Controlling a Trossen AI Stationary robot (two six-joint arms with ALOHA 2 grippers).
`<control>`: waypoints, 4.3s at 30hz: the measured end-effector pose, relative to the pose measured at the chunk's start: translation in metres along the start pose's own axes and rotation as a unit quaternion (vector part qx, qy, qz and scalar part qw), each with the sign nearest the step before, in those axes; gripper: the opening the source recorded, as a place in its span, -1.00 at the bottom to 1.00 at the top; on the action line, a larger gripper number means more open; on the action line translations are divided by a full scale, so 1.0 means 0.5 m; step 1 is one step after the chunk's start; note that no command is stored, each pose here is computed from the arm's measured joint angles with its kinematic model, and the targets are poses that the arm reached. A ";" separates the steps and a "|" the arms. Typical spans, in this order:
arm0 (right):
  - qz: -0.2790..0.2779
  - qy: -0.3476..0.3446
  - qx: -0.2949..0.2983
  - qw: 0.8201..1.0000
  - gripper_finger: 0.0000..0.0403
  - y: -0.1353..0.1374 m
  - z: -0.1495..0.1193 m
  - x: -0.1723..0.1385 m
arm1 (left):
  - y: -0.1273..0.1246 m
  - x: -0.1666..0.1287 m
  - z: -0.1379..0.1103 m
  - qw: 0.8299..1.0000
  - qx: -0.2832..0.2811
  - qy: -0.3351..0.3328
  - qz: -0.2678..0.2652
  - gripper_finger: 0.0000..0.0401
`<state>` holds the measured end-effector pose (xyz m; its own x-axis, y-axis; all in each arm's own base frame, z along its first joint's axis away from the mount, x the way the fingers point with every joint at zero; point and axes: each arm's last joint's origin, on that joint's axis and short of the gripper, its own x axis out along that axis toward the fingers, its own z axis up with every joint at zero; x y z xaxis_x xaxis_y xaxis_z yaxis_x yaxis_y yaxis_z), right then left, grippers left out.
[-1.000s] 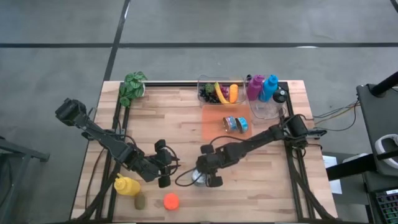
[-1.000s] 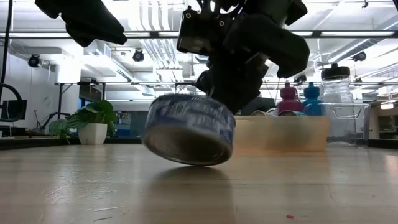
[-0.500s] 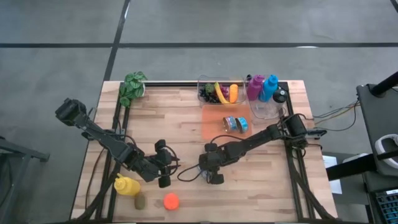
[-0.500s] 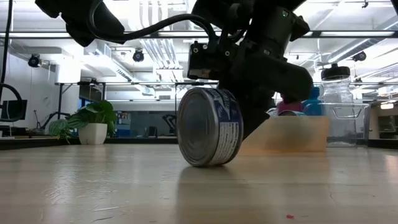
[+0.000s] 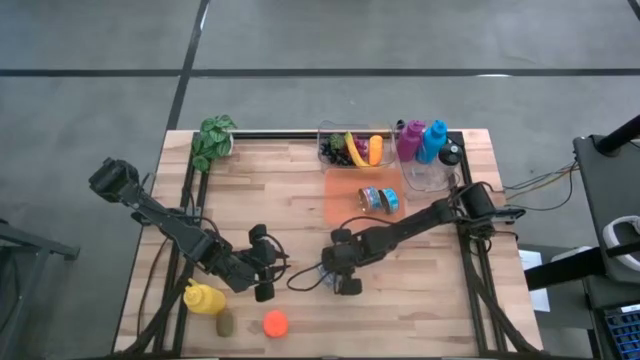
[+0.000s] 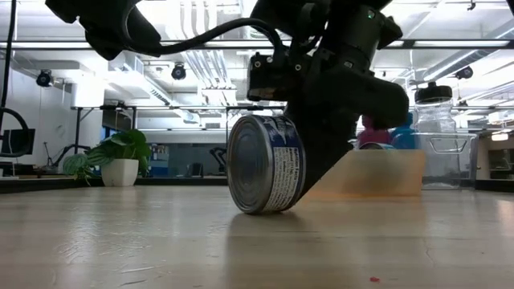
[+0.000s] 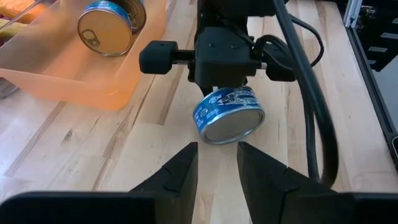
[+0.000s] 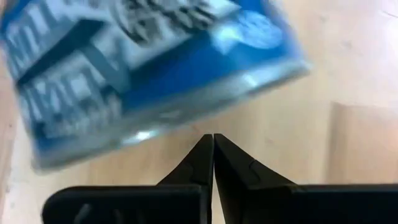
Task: Pick & Place Food Item
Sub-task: Put the blue tuna can into the orange bin
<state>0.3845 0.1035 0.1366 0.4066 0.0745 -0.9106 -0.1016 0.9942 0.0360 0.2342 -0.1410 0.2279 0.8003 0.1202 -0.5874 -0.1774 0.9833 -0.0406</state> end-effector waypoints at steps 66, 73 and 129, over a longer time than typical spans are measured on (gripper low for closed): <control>-0.187 -0.182 0.283 0.923 -0.60 0.124 -0.012 -0.208 | -0.003 -0.002 0.003 1.000 -0.001 -0.001 -0.004 -0.41; -0.180 -0.192 0.298 0.918 -0.41 0.124 -0.008 -0.208 | -0.003 -0.002 0.003 1.000 -0.001 -0.002 -0.004 -0.41; -0.052 -0.199 0.410 0.888 0.67 0.120 0.030 -0.181 | -0.003 -0.002 0.004 1.000 -0.003 -0.004 -0.004 -0.41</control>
<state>0.3552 0.1575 0.2271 0.6806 -0.1628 -0.7143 0.5856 0.7069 0.3968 0.2347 -0.1421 0.2303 0.8058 0.1140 -0.5811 -0.1745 0.9834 -0.0491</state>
